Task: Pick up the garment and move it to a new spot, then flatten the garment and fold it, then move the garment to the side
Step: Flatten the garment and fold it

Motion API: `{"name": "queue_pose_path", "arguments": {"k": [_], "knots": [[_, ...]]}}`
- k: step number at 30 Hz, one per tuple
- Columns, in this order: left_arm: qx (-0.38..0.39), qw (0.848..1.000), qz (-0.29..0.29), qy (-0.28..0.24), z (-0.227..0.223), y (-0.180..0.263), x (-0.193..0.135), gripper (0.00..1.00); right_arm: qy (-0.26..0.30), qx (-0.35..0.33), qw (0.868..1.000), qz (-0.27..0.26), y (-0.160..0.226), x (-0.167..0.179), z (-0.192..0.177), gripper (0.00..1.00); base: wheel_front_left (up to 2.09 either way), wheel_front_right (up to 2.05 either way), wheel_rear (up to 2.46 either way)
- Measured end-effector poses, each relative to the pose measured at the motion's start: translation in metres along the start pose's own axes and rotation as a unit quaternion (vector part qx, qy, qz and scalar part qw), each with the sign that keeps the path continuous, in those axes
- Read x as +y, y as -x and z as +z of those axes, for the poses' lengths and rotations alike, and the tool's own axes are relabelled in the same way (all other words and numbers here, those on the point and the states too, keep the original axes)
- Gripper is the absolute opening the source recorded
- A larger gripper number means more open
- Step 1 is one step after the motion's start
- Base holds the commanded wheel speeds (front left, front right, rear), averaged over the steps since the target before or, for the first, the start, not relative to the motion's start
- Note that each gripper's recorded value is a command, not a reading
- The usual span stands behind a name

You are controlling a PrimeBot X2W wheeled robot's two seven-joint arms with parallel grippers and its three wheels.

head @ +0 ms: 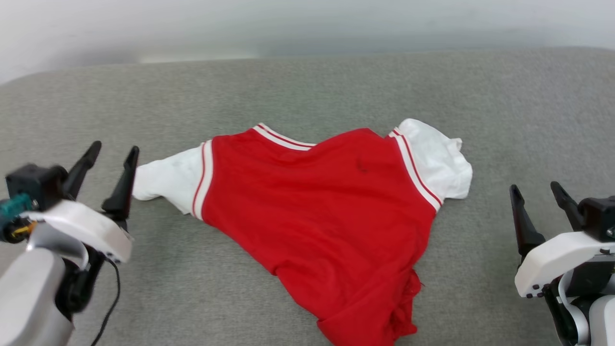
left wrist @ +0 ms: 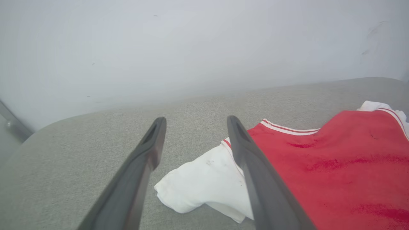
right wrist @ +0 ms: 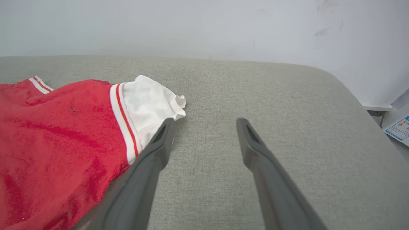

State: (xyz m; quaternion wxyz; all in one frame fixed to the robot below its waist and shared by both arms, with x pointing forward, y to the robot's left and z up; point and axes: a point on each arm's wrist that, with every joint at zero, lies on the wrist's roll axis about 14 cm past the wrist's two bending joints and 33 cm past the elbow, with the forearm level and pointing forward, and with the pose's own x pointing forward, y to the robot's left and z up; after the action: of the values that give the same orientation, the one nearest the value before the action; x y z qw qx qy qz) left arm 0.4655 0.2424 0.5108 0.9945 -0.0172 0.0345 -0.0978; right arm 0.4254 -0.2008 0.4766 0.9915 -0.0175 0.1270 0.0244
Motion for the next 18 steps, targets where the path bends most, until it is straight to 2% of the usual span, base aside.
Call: {"name": "queue_pose_path", "arguments": {"k": [4, 9, 18], "knots": [[-0.046, 0.999, 0.015, 0.0, 0.017, 0.024, -0.007, 1.0, 0.019, 0.035, 0.998, 0.04, -0.001, 0.019, -0.002, 1.0, 0.0, 0.0, 0.0], [-0.078, 0.995, 0.051, 0.019, 0.025, 0.057, -0.014, 1.0, 0.046, 0.113, 0.989, 0.088, -0.007, 0.04, -0.013, 1.0, 0.0, 0.0, 0.0], [-0.072, 0.994, 0.072, 0.027, 0.011, 0.09, -0.022, 1.0, 0.097, 0.265, 0.953, 0.114, -0.038, 0.052, -0.043, 1.0, 0.0, 0.0, 0.0]]}}
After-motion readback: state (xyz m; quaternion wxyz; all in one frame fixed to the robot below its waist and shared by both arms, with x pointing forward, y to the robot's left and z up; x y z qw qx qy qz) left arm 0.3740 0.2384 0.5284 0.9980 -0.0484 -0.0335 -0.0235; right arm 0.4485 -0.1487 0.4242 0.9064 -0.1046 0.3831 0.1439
